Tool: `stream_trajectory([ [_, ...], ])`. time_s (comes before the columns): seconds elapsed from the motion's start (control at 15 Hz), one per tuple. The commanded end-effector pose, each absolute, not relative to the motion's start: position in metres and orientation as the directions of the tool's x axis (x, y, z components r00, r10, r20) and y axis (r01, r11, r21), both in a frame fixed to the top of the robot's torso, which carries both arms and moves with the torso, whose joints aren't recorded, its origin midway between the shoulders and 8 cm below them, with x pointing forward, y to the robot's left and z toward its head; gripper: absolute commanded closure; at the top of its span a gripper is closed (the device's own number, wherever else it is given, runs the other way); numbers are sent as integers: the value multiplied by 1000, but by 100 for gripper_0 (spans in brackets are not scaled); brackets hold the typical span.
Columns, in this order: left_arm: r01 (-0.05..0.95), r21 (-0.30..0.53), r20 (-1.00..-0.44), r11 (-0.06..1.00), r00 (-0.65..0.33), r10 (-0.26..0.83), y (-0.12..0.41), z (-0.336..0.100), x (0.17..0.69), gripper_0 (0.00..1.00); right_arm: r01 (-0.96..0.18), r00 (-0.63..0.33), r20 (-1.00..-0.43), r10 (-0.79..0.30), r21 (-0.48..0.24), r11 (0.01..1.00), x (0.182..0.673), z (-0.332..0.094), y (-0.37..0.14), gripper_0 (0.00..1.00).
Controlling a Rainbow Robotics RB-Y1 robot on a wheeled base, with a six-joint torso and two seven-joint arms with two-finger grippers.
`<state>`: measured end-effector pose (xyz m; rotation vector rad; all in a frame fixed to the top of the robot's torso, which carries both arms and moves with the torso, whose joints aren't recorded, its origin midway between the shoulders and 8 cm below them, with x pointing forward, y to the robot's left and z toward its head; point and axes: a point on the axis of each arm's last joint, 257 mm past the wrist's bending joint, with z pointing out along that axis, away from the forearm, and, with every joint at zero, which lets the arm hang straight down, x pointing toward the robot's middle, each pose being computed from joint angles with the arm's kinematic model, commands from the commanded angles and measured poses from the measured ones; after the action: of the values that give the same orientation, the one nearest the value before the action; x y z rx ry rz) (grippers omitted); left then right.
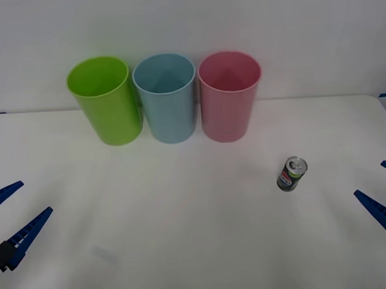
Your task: Grasp the object on the table and drop it into the matching bin: aluminum can to the light blue bin, PET bottle to the pink bin.
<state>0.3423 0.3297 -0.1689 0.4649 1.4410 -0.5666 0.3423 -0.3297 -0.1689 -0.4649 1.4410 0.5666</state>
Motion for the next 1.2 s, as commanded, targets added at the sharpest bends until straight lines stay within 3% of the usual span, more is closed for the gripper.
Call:
stream_trajectory([
  [0.07, 618, -39, -996, 785, 41, -82, 330, -169, 342, 0, -614, 33, -995, 93, 53, 788, 342, -173, -329, 0],
  [0.87, 618, -39, -996, 785, 41, -82, 330, -169, 342, 0, -595, 8, -1000, 1, -4, 804, 329, -198, -336, 0],
  [1.2, 618, -39, -996, 785, 41, -82, 330, -169, 342, 0, -561, 62, -990, -128, -141, 816, 329, -224, -349, 0],
])
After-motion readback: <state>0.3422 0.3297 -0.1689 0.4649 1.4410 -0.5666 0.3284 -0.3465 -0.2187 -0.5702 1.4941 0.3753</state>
